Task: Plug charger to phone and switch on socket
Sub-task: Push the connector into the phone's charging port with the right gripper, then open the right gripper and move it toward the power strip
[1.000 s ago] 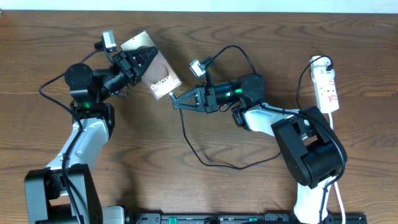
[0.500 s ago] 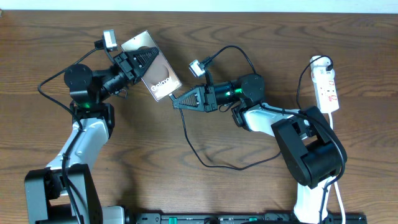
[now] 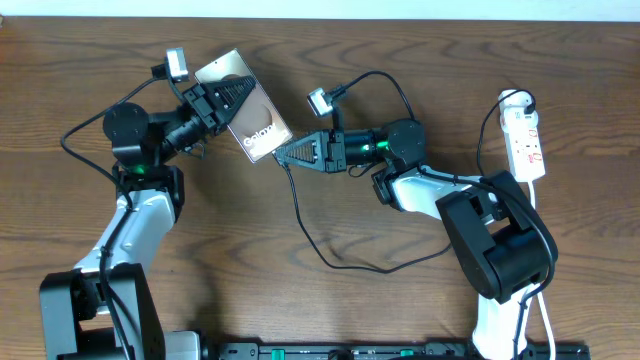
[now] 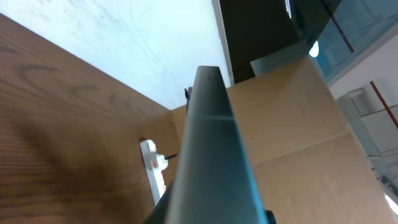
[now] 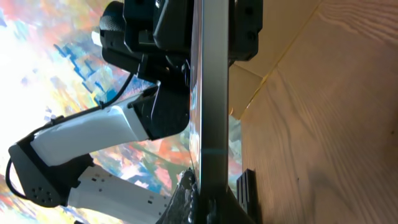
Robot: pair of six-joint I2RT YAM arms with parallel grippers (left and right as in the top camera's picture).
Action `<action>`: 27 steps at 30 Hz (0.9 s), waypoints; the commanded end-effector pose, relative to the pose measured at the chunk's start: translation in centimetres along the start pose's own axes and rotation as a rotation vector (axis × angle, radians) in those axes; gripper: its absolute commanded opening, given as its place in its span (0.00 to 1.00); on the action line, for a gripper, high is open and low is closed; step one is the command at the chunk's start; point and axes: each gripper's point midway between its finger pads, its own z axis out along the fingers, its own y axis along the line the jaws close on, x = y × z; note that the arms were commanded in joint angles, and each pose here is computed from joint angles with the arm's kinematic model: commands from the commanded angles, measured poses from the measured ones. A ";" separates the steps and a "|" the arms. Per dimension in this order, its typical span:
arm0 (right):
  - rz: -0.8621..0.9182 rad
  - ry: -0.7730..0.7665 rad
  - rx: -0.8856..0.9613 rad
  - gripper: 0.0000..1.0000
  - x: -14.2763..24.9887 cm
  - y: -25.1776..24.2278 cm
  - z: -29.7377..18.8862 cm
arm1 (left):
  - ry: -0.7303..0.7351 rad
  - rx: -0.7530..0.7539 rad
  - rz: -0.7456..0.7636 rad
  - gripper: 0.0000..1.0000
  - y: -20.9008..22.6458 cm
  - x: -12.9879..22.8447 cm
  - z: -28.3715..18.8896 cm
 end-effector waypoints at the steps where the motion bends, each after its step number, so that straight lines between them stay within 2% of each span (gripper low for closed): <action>1: -0.016 -0.145 0.011 0.01 -2.8 0.1 -0.5 | 0.106 0.055 0.038 0.07 -2.0 1.6 0.3; 5: -0.016 -0.137 0.011 0.02 -2.7 0.1 -0.5 | 0.087 0.050 0.039 0.07 -1.9 1.3 0.4; 6: -0.016 -0.131 0.010 0.10 -2.6 0.1 -0.5 | 0.082 0.048 0.039 0.07 -1.9 1.1 0.3; 8: -0.016 -0.120 0.010 0.34 -2.4 0.1 -0.5 | 0.069 0.043 0.039 0.07 -1.7 0.8 0.1; 10: -0.016 -0.107 0.009 0.76 -2.2 0.1 -0.4 | 0.050 0.035 0.040 0.07 -1.5 0.1 -0.4; 11: -0.016 -0.103 0.008 0.90 -2.1 0.1 -0.4 | 0.040 0.030 0.040 0.07 -1.4 -0.2 -0.7; 12: -0.016 -0.100 0.008 0.99 -2.1 0.1 -0.4 | 0.030 0.026 0.041 0.07 -1.3 -0.6 -1.0; 20: -0.031 -0.100 0.016 0.99 -2.2 -0.1 -0.6 | -0.018 -0.001 0.024 0.07 -0.5 -2.5 -3.3; 27: 0.000 -0.091 0.157 0.99 -1.8 -4.8 -1.8 | -0.035 -0.015 0.021 0.07 -0.1 -3.5 -5.0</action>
